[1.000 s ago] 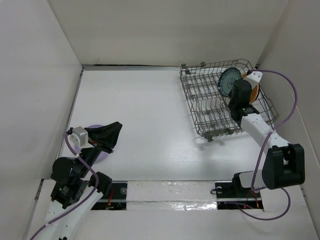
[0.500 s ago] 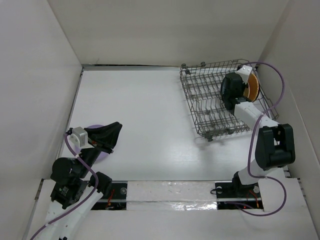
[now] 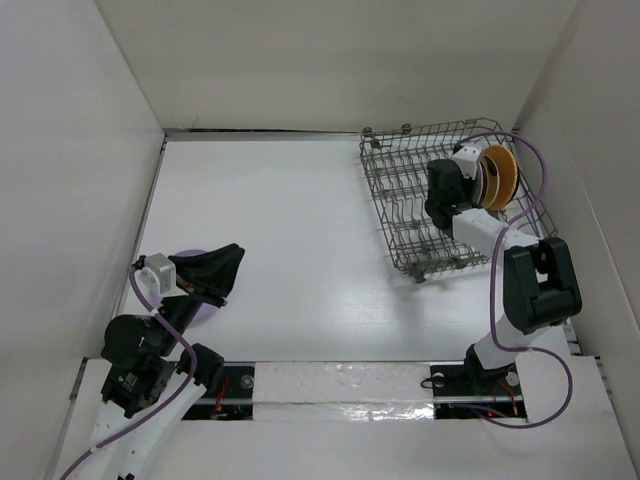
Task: Load the plates into the dish rack
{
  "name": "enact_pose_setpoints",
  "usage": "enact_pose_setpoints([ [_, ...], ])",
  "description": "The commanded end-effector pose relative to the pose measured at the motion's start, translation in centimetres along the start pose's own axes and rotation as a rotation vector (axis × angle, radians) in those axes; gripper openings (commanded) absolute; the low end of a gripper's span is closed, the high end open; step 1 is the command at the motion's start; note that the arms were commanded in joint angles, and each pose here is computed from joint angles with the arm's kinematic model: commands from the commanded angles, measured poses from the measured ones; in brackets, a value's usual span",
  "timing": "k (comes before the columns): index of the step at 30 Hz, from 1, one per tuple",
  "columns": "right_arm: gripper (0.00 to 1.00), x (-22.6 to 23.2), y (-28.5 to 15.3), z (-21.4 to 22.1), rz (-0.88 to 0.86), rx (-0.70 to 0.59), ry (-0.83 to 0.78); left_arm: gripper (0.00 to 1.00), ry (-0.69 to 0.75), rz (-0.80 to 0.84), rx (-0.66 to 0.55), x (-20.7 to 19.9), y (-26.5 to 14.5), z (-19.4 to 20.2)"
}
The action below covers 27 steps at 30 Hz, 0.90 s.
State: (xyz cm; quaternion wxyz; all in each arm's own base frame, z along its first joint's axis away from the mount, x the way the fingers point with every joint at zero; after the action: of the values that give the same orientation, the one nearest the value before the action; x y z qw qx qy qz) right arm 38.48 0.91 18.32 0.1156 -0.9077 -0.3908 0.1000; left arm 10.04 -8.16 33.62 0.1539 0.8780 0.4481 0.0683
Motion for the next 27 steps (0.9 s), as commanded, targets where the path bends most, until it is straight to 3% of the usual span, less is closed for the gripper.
enact_pose_setpoints([
  [1,0.00,-0.1,0.2,0.0,0.061,-0.046,0.015,0.16,-0.002,0.021,-0.042,-0.2,0.3,-0.7],
  [10,0.14,1.6,-0.2,0.9,-0.005,-0.023,0.016,0.16,-0.003,0.016,-0.035,-0.2,0.5,-0.6],
  [15,0.27,2.2,-0.3,1.3,-0.026,-0.017,0.022,0.16,-0.003,0.015,-0.021,-0.1,0.7,-0.3],
  [20,0.28,2.8,-1.1,1.4,-0.045,-0.021,0.025,0.16,-0.003,0.011,-0.021,-0.1,0.7,-0.3],
  [21,0.33,2.8,-1.2,1.2,-0.046,-0.023,0.028,0.16,-0.004,0.012,-0.015,-0.1,0.7,-0.2],
  [27,0.40,3.1,-2.4,-0.9,-0.084,-0.048,0.073,0.16,-0.004,0.009,-0.014,-0.1,0.8,-0.2],
])
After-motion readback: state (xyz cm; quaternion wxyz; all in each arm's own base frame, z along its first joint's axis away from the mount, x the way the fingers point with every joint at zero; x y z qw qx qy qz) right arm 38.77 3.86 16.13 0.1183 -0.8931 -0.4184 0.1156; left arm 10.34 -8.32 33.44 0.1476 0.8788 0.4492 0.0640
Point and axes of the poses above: each gripper's point midway between its finger pads, its own y axis out along the fingers, its own x axis along the line the jaws close on, z = x × y, the point moved 7 cm from there along -y, back along the fingers, and after that the axes turned 12 degrees about y, right-handed, at the moved point
